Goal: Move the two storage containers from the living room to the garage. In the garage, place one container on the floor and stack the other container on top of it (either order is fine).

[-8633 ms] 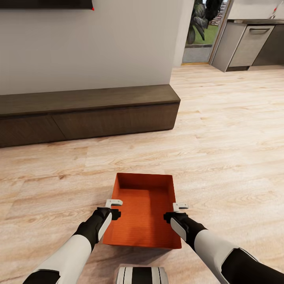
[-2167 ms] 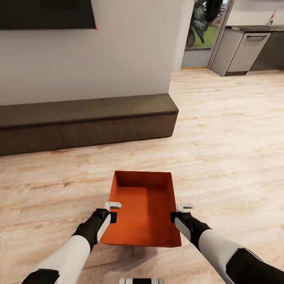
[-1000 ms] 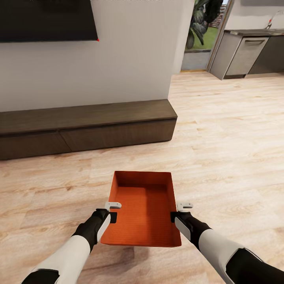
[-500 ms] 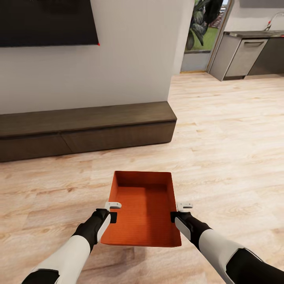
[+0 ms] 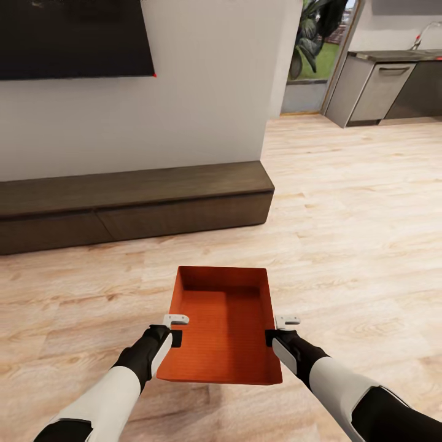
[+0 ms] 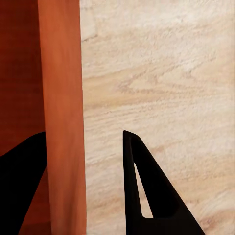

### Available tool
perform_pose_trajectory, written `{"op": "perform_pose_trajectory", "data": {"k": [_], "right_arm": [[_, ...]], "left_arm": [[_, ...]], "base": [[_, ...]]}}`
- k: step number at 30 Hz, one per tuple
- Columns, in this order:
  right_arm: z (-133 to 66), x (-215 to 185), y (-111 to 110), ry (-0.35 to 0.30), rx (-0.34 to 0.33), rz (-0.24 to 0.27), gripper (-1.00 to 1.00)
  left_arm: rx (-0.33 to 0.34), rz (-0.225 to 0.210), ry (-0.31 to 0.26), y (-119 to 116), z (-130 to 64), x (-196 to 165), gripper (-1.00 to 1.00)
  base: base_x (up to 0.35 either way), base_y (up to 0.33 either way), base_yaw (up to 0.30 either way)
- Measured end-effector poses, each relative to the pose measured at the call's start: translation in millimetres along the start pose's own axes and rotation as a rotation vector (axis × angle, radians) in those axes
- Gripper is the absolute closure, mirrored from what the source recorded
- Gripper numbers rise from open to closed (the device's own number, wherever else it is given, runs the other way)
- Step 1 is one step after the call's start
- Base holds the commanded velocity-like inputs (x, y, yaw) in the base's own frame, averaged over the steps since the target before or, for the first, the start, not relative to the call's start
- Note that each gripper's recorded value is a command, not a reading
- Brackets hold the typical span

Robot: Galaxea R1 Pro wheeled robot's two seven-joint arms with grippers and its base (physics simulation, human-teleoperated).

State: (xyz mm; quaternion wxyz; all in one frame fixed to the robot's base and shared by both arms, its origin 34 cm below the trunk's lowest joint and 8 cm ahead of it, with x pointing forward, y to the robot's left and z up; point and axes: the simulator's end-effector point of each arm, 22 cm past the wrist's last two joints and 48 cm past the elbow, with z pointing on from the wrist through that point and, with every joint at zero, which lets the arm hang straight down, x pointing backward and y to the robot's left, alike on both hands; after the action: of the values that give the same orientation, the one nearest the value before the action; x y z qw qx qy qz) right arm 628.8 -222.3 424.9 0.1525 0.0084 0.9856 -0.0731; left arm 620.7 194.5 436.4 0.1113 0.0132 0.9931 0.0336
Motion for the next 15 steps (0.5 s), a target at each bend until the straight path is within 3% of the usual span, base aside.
{"op": "perform_pose_trajectory", "data": {"k": [15], "right_arm": [[-24.6, -9.5, -3.6, 0.001, 0.002, 0.001, 1.00]], "left_arm": [[-0.001, 0.000, 0.000, 2.2, -25.5, -7.6, 1.00]], "base": [[0.000, 0.000, 0.000]]}}
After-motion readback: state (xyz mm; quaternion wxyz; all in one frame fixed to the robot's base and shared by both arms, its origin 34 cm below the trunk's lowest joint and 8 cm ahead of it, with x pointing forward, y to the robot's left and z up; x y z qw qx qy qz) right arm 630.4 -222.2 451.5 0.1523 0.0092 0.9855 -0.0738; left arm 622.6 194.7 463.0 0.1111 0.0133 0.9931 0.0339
